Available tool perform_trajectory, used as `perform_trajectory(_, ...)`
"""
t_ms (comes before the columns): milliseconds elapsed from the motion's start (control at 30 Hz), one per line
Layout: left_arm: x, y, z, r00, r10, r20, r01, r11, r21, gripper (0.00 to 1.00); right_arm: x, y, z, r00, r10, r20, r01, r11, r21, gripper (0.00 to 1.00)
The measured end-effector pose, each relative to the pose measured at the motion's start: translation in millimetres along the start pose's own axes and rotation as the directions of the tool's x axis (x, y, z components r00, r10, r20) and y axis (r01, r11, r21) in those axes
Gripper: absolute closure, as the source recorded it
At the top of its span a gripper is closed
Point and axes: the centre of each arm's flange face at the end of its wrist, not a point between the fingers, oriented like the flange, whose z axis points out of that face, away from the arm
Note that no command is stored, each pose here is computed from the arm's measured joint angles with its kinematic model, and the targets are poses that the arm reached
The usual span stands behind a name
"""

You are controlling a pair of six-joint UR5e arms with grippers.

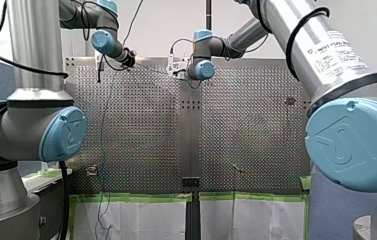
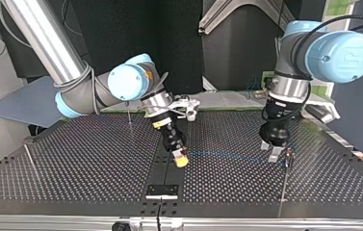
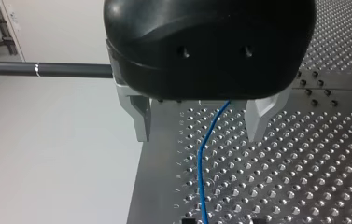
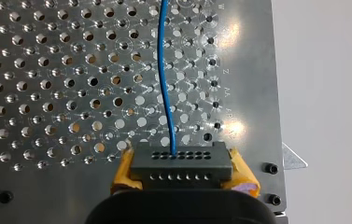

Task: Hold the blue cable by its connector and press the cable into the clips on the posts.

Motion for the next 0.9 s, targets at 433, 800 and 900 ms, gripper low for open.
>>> perform_trajectory(433,0,-25.9,33,0.9997,0.018,0.019,-0.017,0.9991,-0.04,0.0,1,-1.4,-0.6,1.0,0.0,0.002,0.0,1.0,0.002,1.0)
perform_trajectory(800,5,-69.1,62,0.9994,0.032,0.017,-0.031,0.9985,-0.046,0.0,0,1.1,-0.8,1.0,-0.006,0.006,0.006,1.0,-0.002,1.0)
perform_trajectory(900,10,-71.0,73,0.9994,0.034,0.009,-0.033,0.997,-0.069,0.0,0,5.2,-0.4,0.9999,-0.009,0.006,0.009,0.9999,-0.008,1.0)
